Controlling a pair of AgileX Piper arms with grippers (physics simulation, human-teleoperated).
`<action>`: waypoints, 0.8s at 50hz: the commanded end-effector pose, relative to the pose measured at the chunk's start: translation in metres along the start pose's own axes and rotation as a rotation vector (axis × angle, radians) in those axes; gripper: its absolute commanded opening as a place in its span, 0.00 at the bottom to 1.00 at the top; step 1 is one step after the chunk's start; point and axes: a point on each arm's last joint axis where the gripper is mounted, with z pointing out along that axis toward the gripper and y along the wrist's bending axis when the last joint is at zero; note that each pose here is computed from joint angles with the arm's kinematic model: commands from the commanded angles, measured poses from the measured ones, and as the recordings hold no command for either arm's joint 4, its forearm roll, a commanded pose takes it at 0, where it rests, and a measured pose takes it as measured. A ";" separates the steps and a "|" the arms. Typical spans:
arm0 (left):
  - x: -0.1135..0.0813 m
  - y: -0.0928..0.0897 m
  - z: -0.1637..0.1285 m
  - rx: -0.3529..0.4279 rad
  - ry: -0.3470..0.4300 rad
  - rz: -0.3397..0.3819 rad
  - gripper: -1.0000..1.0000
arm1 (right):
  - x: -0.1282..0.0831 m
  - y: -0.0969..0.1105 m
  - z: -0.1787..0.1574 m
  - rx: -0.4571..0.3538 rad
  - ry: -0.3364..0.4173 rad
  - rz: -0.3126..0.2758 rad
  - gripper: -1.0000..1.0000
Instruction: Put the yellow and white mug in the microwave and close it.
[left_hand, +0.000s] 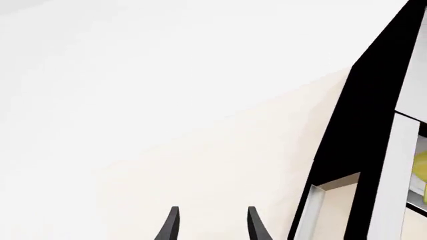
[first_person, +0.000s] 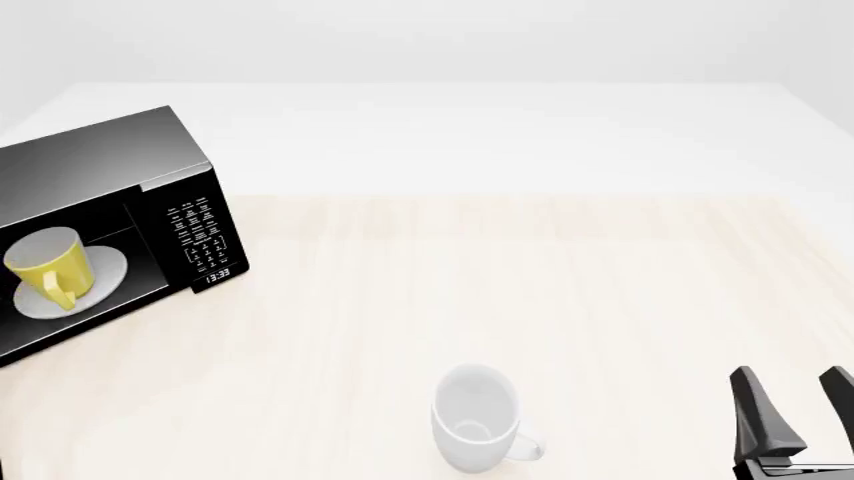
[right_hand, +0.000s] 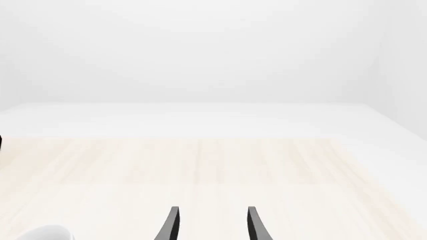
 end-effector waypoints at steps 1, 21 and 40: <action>0.008 -0.012 0.006 0.043 0.024 0.037 1.00 | 0.000 0.000 0.000 0.000 0.000 0.000 1.00; 0.017 -0.033 0.010 0.117 0.044 0.091 1.00 | 0.000 0.000 0.000 0.000 0.000 0.000 1.00; 0.023 -0.052 0.012 0.182 0.060 0.123 1.00 | 0.000 0.000 0.000 0.000 0.000 0.000 1.00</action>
